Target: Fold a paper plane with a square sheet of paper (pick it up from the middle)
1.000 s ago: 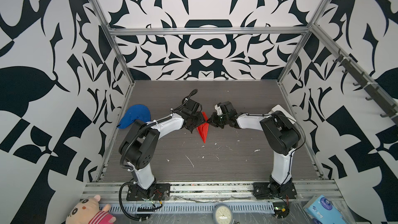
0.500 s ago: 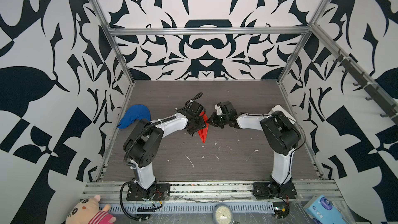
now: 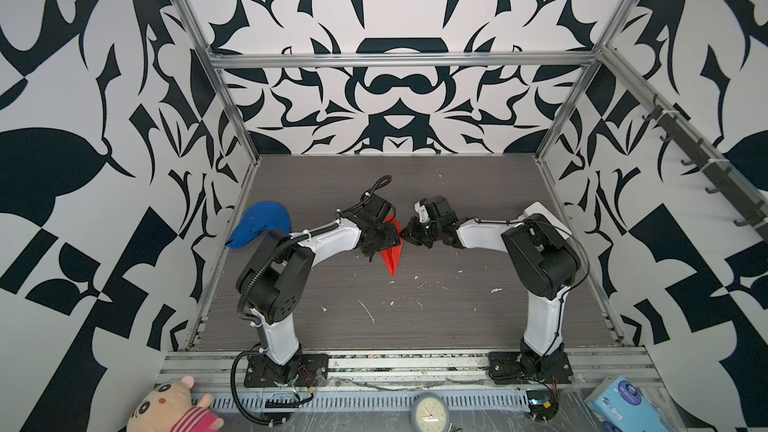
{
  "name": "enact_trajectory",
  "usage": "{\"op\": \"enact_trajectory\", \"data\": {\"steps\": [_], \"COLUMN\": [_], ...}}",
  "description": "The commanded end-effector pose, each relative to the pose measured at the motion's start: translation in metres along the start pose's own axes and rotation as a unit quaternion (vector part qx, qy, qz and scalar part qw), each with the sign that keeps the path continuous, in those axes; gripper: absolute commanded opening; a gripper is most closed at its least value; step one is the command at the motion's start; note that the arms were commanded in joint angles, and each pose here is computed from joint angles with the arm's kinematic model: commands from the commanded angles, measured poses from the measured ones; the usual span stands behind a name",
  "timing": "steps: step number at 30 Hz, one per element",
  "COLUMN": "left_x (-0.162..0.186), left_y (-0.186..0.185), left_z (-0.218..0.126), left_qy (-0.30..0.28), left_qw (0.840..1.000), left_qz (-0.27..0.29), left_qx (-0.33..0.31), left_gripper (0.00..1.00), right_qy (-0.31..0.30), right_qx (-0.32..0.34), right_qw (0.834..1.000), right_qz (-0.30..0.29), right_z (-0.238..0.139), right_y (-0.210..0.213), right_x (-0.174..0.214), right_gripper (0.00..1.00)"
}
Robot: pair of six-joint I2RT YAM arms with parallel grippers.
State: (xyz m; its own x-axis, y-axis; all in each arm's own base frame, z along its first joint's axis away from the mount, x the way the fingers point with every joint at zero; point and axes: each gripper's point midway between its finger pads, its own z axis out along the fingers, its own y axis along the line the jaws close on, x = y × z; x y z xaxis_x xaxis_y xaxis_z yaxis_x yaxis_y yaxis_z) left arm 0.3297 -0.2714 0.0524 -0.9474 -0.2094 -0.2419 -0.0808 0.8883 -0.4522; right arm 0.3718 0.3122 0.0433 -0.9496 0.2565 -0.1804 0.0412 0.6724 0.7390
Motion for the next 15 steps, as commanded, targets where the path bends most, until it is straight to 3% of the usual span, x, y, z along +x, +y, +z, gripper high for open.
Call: {"op": "enact_trajectory", "data": {"steps": [1, 8, 15], "left_x": [0.001, 0.003, 0.009], "left_y": [-0.002, 0.005, 0.003], "left_z": [0.006, 0.016, 0.023], "left_qy": [0.010, 0.018, 0.036], "left_qw": [0.999, 1.000, 0.999], "left_qz": [0.003, 0.008, 0.000], "left_qx": [0.034, 0.020, 0.032], "left_gripper": [0.75, 0.79, 0.75], "right_qy": [-0.014, -0.013, -0.013], "right_qx": [-0.004, -0.006, -0.006], "right_qw": [1.000, 1.000, 1.000], "right_qz": [-0.014, -0.017, -0.017], "right_z": [-0.010, -0.010, -0.010], "right_y": [0.008, 0.010, 0.010], "right_x": [-0.006, -0.007, -0.007], "right_gripper": [0.00, 0.00, 0.00]}}
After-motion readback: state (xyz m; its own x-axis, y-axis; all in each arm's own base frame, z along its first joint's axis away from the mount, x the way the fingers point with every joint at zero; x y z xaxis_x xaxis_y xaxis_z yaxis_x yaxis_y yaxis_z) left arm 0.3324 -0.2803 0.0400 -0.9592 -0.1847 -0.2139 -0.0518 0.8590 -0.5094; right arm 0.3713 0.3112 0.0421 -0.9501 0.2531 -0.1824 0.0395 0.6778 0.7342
